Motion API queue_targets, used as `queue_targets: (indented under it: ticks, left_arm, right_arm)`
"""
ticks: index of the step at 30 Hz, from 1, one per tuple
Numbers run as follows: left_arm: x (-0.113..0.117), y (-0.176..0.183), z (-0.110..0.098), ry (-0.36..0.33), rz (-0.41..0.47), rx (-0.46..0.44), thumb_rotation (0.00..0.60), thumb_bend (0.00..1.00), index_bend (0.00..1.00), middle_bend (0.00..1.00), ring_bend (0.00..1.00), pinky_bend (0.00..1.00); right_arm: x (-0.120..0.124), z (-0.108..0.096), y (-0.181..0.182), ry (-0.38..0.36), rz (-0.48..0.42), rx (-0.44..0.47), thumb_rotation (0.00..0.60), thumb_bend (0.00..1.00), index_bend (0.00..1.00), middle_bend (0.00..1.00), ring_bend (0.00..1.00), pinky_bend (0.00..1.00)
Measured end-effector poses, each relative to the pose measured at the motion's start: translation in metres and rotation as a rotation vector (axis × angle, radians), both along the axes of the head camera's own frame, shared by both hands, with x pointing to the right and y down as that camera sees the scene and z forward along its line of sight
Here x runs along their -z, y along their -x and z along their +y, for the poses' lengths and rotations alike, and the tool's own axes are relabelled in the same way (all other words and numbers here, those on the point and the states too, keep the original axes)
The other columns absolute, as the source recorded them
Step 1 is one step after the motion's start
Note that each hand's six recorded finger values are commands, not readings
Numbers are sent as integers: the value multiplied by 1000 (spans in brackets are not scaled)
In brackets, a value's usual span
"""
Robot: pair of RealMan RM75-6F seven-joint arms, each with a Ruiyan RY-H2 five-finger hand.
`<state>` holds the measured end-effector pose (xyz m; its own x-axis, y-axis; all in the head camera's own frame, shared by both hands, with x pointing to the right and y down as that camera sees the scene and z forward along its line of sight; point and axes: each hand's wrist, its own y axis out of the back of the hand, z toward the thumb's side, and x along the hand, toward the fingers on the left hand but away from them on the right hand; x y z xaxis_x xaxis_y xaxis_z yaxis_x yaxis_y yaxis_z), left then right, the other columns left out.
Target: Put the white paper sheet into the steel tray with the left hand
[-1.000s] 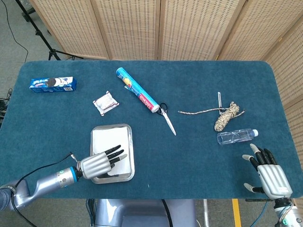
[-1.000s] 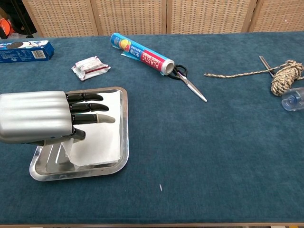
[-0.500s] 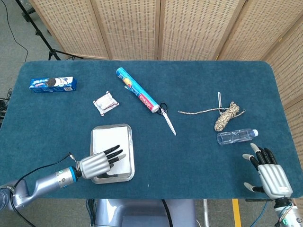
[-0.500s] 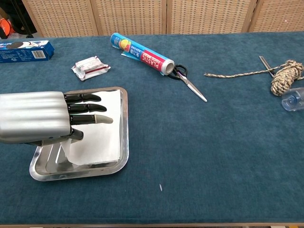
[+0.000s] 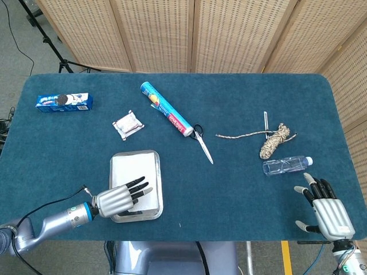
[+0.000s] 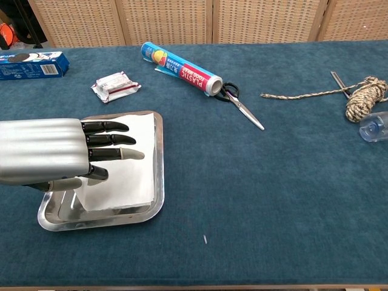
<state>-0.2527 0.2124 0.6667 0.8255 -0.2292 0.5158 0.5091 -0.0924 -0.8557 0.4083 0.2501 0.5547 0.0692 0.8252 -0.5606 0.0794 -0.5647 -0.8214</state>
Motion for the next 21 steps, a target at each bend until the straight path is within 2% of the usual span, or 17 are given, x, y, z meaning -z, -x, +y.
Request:
queue_targets:
  ticks: [12,21]
  left_arm:
    - [2,0,1,11,10,-2,600,267,419,37,0,0]
    - [10,2,-3,35,14,41,600,261,418,37,0,0]
  right_arm:
    - [0,0,0,-3,-1,-2,600,0,228,0,0,0]
    - [-2,1,1,3,1,2,600,0,228,0,0,0]
